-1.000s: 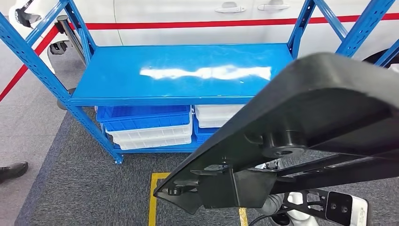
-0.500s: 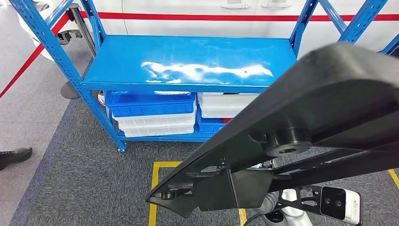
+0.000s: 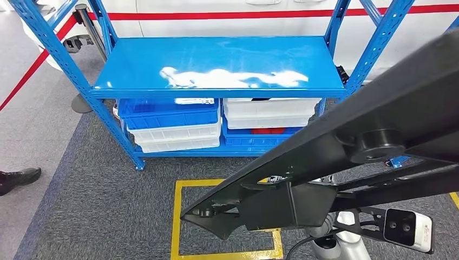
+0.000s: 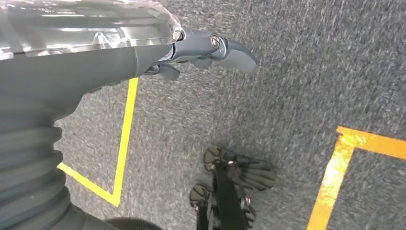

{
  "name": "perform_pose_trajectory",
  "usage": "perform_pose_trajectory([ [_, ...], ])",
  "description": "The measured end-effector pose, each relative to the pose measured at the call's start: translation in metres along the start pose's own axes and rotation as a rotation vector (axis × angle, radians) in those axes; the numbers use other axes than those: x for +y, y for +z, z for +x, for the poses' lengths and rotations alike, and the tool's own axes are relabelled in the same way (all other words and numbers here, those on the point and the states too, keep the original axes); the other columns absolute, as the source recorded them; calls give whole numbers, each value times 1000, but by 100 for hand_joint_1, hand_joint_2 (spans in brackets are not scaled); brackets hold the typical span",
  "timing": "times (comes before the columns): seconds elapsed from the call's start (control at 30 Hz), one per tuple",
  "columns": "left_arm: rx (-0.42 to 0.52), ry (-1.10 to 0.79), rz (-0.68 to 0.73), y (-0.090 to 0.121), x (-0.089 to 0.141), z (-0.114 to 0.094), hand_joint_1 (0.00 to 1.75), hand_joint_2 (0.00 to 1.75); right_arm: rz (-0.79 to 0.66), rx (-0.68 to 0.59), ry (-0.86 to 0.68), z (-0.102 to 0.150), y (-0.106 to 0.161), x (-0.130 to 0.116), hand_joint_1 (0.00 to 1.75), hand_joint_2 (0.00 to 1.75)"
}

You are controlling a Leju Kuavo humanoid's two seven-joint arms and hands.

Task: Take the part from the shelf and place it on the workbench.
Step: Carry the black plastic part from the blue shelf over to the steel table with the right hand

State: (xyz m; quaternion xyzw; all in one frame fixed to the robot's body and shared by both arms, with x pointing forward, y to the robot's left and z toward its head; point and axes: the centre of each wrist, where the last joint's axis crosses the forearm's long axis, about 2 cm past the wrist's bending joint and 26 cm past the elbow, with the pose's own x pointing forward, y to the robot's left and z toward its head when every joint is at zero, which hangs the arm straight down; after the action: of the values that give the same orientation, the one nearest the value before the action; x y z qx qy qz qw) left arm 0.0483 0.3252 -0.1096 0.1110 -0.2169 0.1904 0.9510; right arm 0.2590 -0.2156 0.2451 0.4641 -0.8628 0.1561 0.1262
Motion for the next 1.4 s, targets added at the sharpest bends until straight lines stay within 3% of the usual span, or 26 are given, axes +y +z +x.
perform_pose_trajectory([
  [0.57,-1,-4,1,0,-2,1,0,175,-6,10,33,0,0,1,169,175],
  [0.87,-3,-39,-15,-1,0,2,0,175,-15,51,141,3,-2,-4,169,175],
  [1.4,-3,-121,-47,2,-6,-2,0,175,-32,45,189,8,-5,11,169,175],
])
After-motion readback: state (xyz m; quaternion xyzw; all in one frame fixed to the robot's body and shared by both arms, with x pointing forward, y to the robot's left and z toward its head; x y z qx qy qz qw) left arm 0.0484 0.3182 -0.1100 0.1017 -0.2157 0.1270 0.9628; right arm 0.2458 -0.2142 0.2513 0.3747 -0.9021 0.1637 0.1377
